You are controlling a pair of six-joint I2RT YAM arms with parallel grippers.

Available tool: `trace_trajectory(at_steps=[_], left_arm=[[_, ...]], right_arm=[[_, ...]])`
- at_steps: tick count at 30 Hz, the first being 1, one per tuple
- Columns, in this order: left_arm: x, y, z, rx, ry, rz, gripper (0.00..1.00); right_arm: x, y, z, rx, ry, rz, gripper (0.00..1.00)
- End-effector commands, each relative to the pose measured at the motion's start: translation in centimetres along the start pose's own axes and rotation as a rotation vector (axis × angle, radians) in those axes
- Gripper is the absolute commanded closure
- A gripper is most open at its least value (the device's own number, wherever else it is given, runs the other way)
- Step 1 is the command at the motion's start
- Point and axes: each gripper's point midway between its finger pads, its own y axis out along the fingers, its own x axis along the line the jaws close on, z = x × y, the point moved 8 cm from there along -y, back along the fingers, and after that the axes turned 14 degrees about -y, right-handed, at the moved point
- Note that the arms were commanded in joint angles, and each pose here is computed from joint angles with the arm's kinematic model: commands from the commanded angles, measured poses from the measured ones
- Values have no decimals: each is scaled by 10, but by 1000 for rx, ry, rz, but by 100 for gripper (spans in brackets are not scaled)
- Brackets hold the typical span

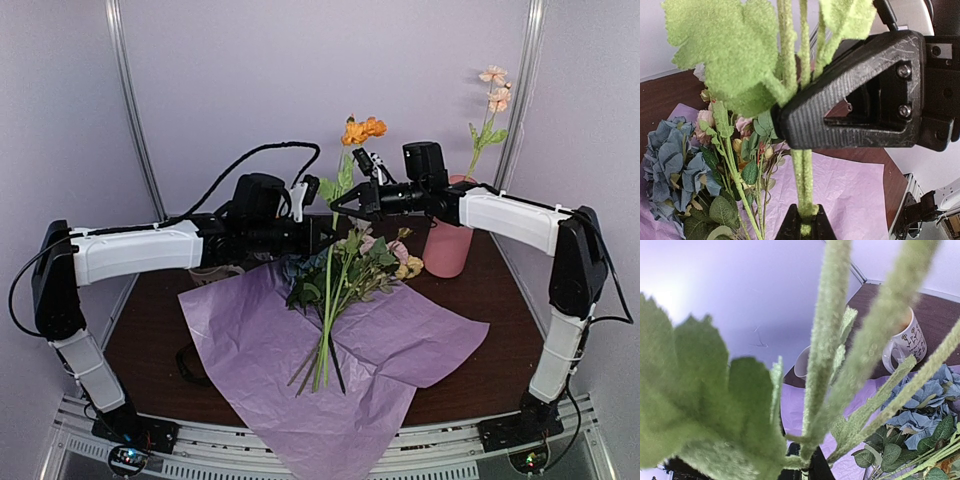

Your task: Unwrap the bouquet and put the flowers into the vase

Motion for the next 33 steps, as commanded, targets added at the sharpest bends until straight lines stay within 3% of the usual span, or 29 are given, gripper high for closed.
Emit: trace_trajectory(at_steps=[1, 2, 5, 7, 8, 9, 19, 33], left_arm=[[-16, 0, -10, -50, 24, 68, 76], [-14, 0, -9, -49, 23, 52, 58], [-9, -1, -7, -51, 29, 16, 28], [-7, -2, -5, -44, 39, 9, 18], [-7, -2, -3, -34, 48, 10, 6], [-6, -2, -2, -27, 51, 5, 3], [18, 2, 25, 51, 28, -55, 2], [18, 13, 37, 104, 4, -26, 2]], right_arm=[[0, 4, 2, 11, -1, -1, 100], [1, 2, -1, 6, -10, -2, 100], [6, -10, -15, -19, -54, 14, 100], [9, -21, -26, -38, -86, 30, 100], [11, -26, -31, -46, -102, 38, 100], [11, -31, -34, -51, -111, 49, 100], [48, -113, -86, -98, -425, 248, 100], [144, -255, -166, -404, -819, 702, 100]])
